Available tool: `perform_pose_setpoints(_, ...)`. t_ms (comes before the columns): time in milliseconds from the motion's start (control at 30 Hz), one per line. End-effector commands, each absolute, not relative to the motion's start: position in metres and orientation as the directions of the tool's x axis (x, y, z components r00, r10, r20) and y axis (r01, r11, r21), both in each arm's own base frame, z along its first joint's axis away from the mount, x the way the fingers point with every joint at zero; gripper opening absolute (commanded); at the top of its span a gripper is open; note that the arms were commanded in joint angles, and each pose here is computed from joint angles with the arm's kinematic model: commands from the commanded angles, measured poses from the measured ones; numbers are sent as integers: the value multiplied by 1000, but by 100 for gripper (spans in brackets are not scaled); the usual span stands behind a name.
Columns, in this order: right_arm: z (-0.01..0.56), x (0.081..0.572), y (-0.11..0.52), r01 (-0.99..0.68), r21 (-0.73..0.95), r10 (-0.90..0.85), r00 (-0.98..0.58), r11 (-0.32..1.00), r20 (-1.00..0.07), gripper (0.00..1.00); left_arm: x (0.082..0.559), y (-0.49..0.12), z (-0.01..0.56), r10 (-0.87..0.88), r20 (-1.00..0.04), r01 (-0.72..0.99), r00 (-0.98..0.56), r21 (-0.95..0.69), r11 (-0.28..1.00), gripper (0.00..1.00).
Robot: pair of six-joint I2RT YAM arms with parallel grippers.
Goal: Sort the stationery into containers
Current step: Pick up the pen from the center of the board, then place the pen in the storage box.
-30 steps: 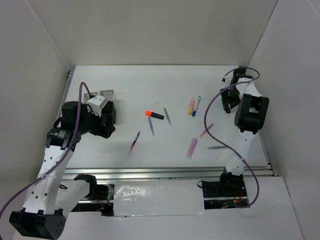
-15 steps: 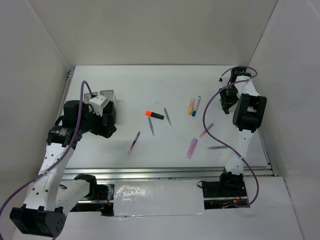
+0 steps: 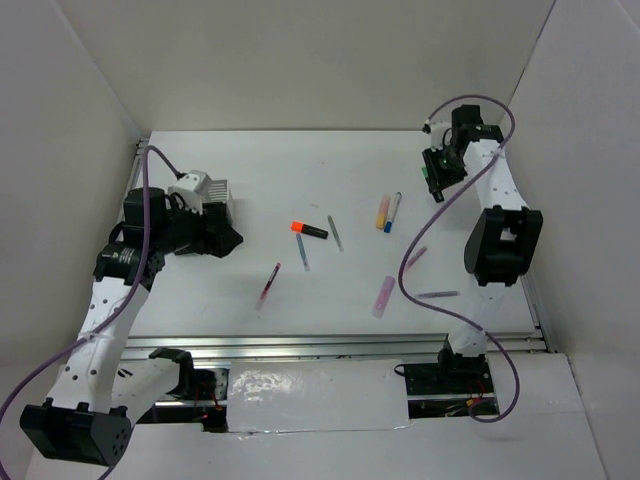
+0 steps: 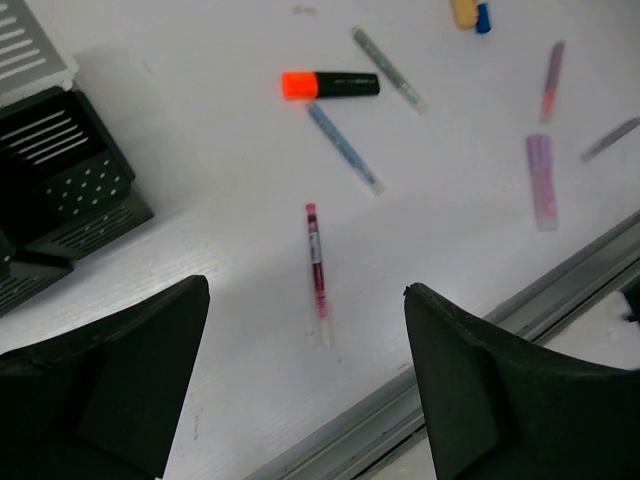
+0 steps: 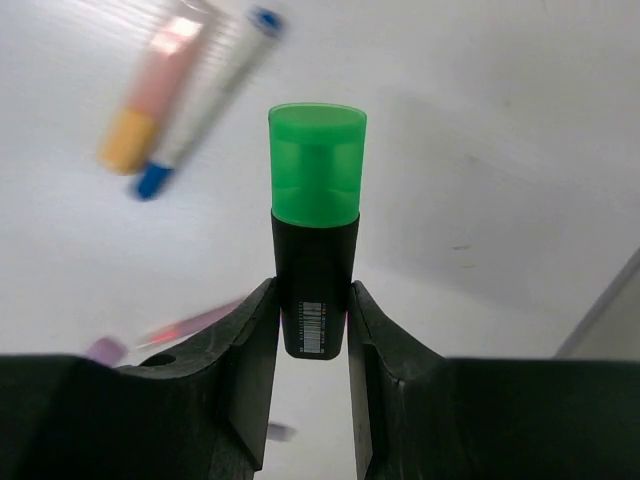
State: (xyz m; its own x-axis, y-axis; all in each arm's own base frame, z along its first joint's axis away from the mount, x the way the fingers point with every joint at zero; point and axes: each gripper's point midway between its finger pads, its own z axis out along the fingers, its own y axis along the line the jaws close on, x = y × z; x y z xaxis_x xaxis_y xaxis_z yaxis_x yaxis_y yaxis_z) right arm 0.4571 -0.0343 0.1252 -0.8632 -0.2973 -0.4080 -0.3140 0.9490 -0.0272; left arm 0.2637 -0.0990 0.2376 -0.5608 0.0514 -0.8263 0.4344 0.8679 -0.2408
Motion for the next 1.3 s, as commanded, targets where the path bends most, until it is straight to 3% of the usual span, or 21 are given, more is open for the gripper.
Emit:
perform_pose_setpoints(0, 207, 427, 31, -424, 31, -332, -751, 905, -571, 0, 274, -124, 286, -107, -853, 474, -511, -384, 792, 91)
perform_pose_setpoints(167, 233, 364, 130, -611, 68, -429, -626, 789, -651, 0, 273, -145, 312, -266, -822, 497, -503, -527, 689, 90)
perform_pose_setpoints(300, 215, 311, 187, -731, 97, -536, -578, 676, -616, 0, 272, -150, 323, -340, -805, 503, -486, -576, 645, 91)
perform_pose_setpoints(500, 212, 262, 259, -827, 124, -587, -487, 549, -647, 0, 278, -155, 308, -378, -730, 430, -569, -656, 620, 86)
perform_pose_setpoints(633, 221, 260, 274, -843, 104, -611, -461, 527, -643, 0, 279, -154, 287, -389, -680, 366, -621, -691, 623, 86)
perform_pose_setpoints(967, 223, 252, 304, -887, 68, -661, -390, 457, -641, 0, 279, -174, 255, -451, -484, 266, -750, -845, 463, 84)
perform_pose_setpoints(1267, 227, 257, 323, -901, 67, -673, -368, 429, -642, 0, 276, -185, 248, -402, -479, 283, -780, -844, 455, 83)
